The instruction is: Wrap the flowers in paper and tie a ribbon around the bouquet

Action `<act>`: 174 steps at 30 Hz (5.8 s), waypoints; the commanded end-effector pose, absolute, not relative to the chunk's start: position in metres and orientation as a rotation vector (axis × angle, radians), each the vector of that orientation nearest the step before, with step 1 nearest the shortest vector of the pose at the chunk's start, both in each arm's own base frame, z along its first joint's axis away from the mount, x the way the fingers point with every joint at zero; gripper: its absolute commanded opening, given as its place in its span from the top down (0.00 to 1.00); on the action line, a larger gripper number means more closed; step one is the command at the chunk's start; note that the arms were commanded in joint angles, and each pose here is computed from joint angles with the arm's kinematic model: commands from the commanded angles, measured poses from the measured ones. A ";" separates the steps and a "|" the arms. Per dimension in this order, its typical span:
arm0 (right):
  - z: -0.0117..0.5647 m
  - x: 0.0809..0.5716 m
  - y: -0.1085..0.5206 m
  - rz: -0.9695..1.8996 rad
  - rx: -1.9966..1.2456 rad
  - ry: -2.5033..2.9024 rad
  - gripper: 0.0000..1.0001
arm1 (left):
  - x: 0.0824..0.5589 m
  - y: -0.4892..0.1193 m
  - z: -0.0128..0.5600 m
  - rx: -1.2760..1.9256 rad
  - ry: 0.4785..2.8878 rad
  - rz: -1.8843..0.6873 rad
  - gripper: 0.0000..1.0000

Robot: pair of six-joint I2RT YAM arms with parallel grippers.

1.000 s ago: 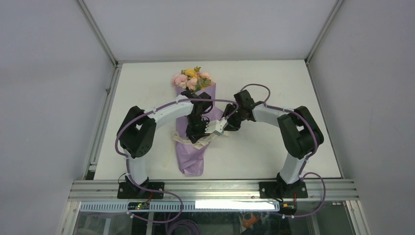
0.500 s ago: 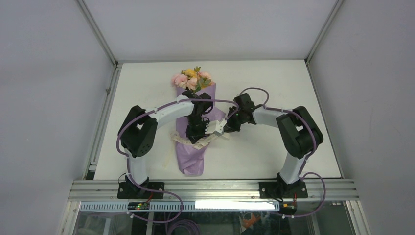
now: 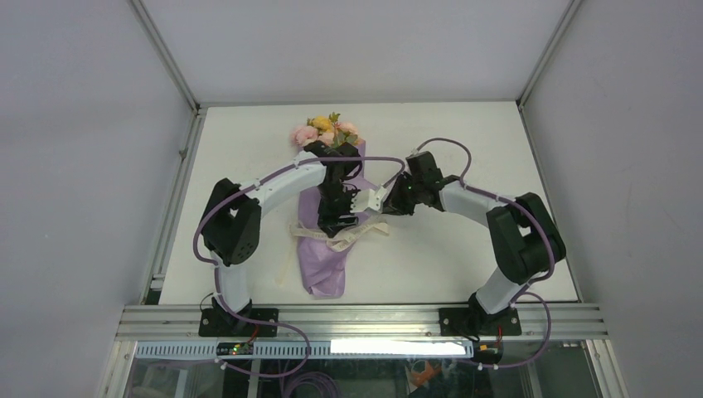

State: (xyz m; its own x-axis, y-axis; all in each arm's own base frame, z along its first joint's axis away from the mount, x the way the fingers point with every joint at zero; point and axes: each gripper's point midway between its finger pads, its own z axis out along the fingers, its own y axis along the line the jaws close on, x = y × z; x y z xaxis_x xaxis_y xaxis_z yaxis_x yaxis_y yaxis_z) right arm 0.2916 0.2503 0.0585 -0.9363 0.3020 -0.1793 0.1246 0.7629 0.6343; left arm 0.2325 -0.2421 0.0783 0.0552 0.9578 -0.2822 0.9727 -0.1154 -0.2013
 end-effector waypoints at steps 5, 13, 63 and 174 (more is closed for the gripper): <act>0.058 0.297 0.244 0.876 0.342 2.685 0.80 | 0.230 -0.262 0.113 2.154 1.985 -0.671 0.39; 0.050 0.282 0.255 0.773 0.612 2.768 0.57 | 0.216 -0.260 0.087 2.282 1.979 -0.639 0.43; 0.023 0.269 0.311 0.908 1.227 2.591 0.63 | 0.222 -0.258 0.060 2.368 1.992 -0.547 0.57; -0.008 0.324 0.225 1.013 1.281 2.522 1.00 | 0.249 -0.304 0.152 2.005 1.967 -0.536 0.06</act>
